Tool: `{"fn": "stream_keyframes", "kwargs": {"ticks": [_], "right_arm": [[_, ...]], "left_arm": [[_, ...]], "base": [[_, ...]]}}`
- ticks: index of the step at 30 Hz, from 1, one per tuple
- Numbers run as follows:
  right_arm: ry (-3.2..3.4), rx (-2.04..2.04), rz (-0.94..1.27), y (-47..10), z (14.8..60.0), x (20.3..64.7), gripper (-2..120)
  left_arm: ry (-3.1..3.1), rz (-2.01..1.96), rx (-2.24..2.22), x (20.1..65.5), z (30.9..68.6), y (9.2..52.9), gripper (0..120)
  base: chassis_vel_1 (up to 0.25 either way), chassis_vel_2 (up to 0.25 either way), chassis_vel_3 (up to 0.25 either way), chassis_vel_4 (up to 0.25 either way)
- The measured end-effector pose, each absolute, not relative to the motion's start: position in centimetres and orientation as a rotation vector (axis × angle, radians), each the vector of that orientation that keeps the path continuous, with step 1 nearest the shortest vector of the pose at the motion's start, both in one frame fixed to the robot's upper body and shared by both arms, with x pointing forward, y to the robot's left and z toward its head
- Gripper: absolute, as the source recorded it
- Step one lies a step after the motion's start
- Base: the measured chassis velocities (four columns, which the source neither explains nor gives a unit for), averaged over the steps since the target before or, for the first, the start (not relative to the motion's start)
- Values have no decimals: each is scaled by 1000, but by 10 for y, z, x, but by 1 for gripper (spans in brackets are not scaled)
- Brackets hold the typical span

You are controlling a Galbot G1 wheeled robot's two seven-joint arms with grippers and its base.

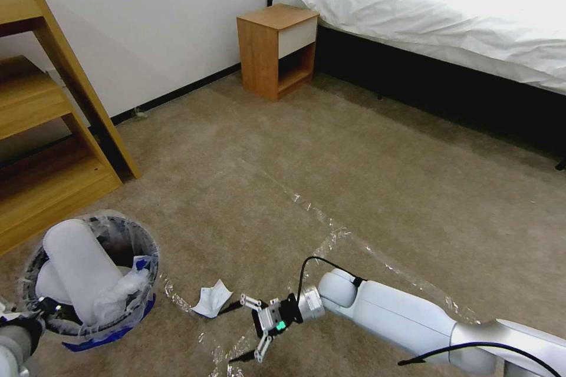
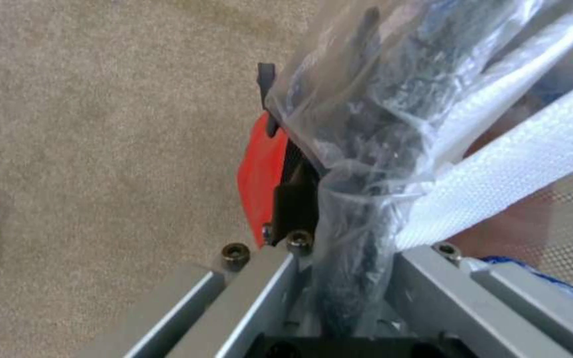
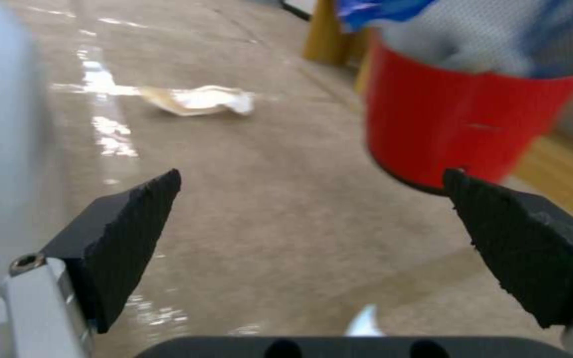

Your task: Pick up the trash bin and place the garbage on the floor into it.

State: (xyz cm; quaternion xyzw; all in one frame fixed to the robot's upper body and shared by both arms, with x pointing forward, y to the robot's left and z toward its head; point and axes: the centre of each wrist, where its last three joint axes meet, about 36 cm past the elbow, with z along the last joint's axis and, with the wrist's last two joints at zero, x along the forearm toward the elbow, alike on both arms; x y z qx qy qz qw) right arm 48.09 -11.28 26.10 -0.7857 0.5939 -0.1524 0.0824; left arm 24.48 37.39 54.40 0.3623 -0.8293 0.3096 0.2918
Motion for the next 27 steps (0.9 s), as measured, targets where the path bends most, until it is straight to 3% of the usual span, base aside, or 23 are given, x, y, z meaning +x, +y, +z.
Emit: {"fn": "stream_keyframes", "kwargs": {"ticks": [27], "right_arm": [[1864,-2215,-655,-74,254,516,100]], "left_arm": [[-2205,835,945,243,542,367,0]], "base": [[0,0,0,0]]}}
